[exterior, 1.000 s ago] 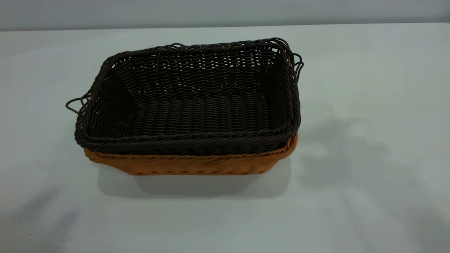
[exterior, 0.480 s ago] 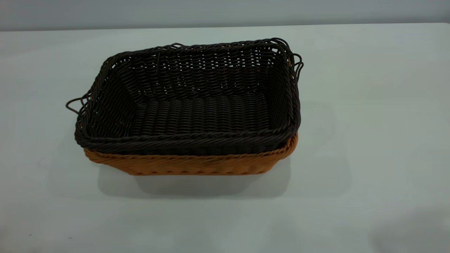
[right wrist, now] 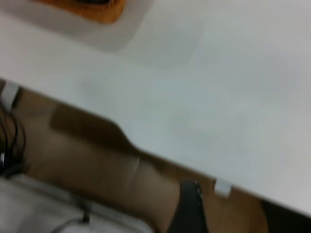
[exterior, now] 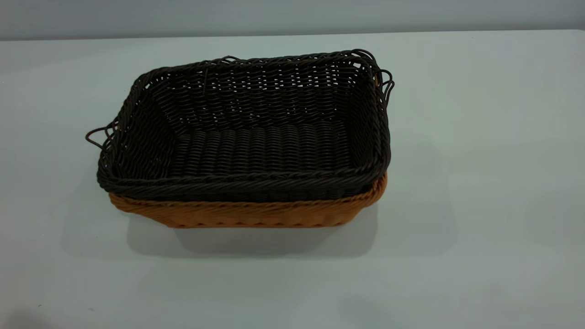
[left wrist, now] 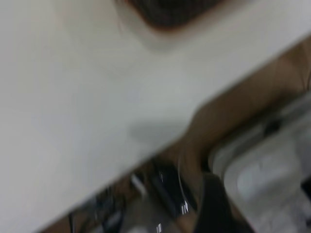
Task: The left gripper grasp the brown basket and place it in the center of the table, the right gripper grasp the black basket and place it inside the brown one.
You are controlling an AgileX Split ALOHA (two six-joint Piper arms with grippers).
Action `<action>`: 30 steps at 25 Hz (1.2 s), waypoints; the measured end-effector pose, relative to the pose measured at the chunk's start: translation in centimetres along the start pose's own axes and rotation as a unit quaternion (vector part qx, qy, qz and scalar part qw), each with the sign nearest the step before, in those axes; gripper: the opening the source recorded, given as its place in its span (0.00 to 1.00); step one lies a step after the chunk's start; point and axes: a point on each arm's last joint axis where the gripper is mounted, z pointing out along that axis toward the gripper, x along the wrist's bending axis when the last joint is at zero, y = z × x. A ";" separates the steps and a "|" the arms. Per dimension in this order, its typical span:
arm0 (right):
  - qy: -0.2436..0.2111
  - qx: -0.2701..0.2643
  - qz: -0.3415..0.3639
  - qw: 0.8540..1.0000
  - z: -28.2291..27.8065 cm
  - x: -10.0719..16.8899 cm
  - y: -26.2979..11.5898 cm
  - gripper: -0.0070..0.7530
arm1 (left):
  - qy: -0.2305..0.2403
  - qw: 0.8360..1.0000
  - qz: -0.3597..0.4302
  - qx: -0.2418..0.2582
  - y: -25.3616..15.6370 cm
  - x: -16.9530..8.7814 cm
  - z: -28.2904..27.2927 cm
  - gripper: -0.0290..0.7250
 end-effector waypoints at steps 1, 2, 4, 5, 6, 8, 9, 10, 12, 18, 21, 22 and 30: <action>-0.001 -0.018 -0.001 1.000 -0.3 0.0 -0.2 0.71 | -0.002 1.000 0.000 0.016 -0.7 -0.1 0.9 0.64; -0.002 -0.035 -0.001 0.999 -0.6 0.0 -0.5 0.71 | -0.004 0.999 0.000 0.036 -1.6 -0.2 2.0 0.64; -0.002 -0.062 -0.002 0.998 -1.2 0.1 -0.9 0.71 | -0.007 0.998 0.000 0.060 -3.2 -0.3 3.7 0.64; -0.003 -0.072 -0.003 0.997 -1.4 0.1 -1.1 0.71 | -0.007 0.998 0.000 0.061 -3.8 -0.4 4.6 0.64; -0.003 -0.082 -0.003 0.997 -1.7 0.1 -1.3 0.71 | -0.007 0.998 -0.001 0.060 -4.3 -0.4 5.0 0.64; -0.003 -0.099 -0.005 0.995 -2.0 0.2 -1.6 0.71 | -0.005 0.999 -0.003 0.036 -4.5 -0.5 4.9 0.64; -0.003 -0.107 -0.006 0.994 -2.2 0.2 -1.8 0.71 | -0.004 1.000 -0.003 0.027 -4.6 -0.5 4.7 0.64; -0.003 -0.114 -0.006 0.993 -2.3 0.2 -1.9 0.71 | -0.003 1.000 -0.003 0.018 -4.7 -0.5 4.6 0.64; -0.003 -0.121 -0.007 0.993 -2.5 0.2 -2.1 0.71 | -0.001 1.000 -0.004 -0.002 -5.1 -0.5 4.1 0.64; -0.006 -0.131 -0.005 0.991 -2.6 0.2 -2.3 0.71 | 0.004 0.998 -0.004 -0.064 -6.3 -0.6 2.9 0.64; -0.039 -0.150 0.028 0.987 -2.9 0.2 -2.6 0.71 | 0.008 0.995 -0.004 -0.103 -7.3 -0.7 2.2 0.64; -0.059 -0.159 0.047 0.984 -3.1 0.2 -2.8 0.71 | 0.010 0.993 -0.007 -0.116 -7.6 -0.7 2.0 0.64; -0.140 -0.195 0.113 0.964 -3.5 0.5 -3.5 0.71 | 0.074 0.976 -0.107 -0.176 -9.4 -0.6 1.0 0.64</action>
